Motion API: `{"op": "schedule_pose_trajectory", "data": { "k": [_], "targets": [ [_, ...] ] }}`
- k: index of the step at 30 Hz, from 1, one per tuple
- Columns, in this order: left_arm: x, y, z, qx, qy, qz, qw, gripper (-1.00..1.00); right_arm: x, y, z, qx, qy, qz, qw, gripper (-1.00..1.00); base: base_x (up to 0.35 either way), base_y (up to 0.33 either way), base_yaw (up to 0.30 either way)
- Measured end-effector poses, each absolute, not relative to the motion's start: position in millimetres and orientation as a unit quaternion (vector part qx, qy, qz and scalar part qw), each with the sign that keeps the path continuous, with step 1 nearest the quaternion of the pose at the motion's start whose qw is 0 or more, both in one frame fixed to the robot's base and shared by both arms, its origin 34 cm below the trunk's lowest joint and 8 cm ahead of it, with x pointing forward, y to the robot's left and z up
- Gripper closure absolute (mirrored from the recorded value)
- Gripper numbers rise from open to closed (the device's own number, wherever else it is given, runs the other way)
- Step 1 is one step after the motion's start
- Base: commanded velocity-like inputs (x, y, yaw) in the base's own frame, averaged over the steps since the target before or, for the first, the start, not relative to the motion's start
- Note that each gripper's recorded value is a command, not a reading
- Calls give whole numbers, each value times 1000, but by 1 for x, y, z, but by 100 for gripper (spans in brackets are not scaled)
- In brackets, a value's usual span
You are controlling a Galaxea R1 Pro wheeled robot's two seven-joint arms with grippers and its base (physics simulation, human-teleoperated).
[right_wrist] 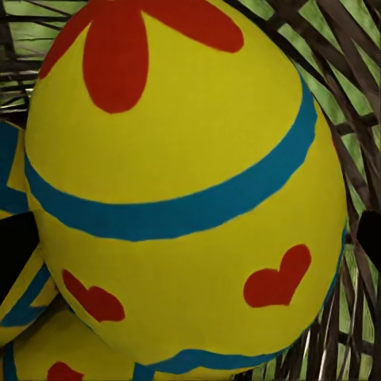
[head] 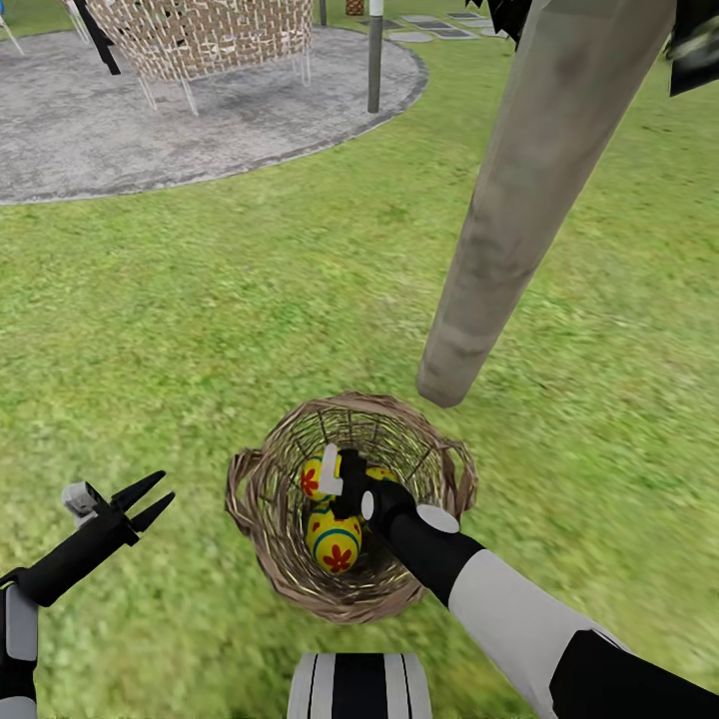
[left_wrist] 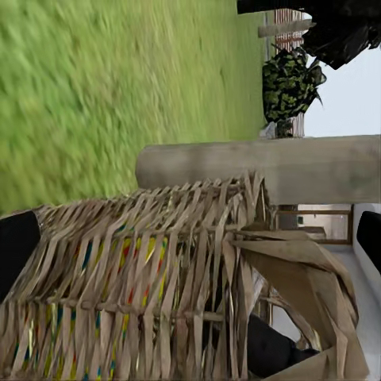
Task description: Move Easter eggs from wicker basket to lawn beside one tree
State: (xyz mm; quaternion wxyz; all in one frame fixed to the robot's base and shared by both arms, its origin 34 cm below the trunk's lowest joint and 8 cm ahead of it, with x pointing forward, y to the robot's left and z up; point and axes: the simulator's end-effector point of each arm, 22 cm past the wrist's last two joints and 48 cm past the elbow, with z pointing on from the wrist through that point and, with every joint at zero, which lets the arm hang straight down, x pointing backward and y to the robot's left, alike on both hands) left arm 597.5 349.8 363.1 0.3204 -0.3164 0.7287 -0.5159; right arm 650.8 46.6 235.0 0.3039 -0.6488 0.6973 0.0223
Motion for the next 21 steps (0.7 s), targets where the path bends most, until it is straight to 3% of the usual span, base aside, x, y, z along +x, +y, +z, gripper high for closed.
{"op": "schedule_pose_trajectory", "data": {
  "k": [19,20,21],
  "targets": [
    [592,350,343,-326,734,-510,307,-100,648,50,223,-648,697,30,305,-100,0,0,0],
    [591,350,341,-327,735,-509,306,-100,649,52,223,-648,697,31,307,100,0,0,0],
    [591,350,341,-328,735,-510,305,-100,649,52,223,-647,697,32,307,100,0,0,0]
  ]
}}
